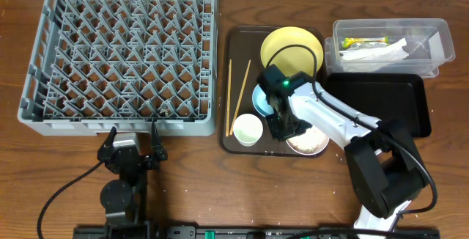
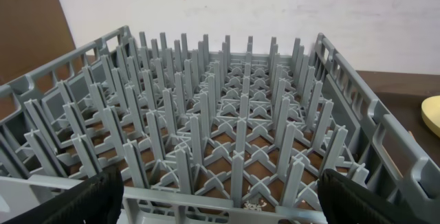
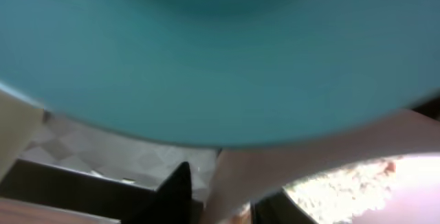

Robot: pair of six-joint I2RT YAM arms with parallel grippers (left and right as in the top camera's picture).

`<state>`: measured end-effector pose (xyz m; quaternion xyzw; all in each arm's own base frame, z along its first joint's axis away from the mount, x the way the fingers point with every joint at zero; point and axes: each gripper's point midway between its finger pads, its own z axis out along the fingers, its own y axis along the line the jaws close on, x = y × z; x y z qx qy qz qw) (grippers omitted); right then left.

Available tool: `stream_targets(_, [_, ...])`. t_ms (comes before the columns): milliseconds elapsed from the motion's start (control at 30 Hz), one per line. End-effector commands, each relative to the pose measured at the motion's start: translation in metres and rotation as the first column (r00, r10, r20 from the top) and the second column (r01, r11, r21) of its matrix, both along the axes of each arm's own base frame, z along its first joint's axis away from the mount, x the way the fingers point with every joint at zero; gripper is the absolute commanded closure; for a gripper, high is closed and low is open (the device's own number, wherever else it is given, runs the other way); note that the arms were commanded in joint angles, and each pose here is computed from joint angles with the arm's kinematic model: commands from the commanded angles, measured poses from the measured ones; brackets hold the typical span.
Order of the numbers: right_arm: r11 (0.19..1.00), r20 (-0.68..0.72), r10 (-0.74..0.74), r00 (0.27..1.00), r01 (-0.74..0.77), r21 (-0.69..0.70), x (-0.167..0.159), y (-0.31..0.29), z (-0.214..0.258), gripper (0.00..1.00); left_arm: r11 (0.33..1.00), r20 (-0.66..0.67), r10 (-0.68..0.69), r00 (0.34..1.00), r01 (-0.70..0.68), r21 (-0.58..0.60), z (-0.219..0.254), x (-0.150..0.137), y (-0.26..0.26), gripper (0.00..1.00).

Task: Sort waste into correct bins and load items into the dishwasher
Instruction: 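Grasp the pink bowl rim and lift it with the right gripper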

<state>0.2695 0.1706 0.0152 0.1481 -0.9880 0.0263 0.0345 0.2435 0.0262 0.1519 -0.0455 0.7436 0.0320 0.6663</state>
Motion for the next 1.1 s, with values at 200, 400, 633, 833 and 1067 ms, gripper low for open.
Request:
stream_targets(200, [1.0, 0.003, -0.015, 1.0, 0.015, -0.021, -0.003, -0.003, -0.004, 0.99, 1.0, -0.051, 0.018, 0.999, -0.018, 0.004, -0.017, -0.001, 0.003, 0.08])
stream_targets(400, [1.0, 0.041, -0.021, 0.999, 0.021, 0.005, -0.004, -0.003, 0.02, 0.99, 1.0, -0.051, 0.018, 0.999, -0.018, 0.004, -0.017, -0.001, 0.003, 0.08])
stream_targets(633, [0.988, 0.23, -0.097, 0.968, 0.066, 0.142, 0.008, -0.012, 0.096, 0.99, 1.0, -0.051, 0.018, 0.999, -0.018, 0.004, -0.017, -0.001, 0.003, 0.08])
stream_targets(833, [0.932, 0.391, -0.322, 0.862, 0.217, 0.29, 0.046, -0.061, 0.149, 0.99, 1.0, -0.051, 0.018, 0.999, -0.018, 0.004, -0.017, -0.001, 0.003, 0.08])
stream_targets(1067, [0.826, 0.362, -0.472, 0.804, 0.26, 0.5, 0.081, -0.112, 0.157, 0.99, 1.0, -0.051, 0.018, 0.999, -0.018, 0.004, -0.017, -0.001, 0.003, 0.08])
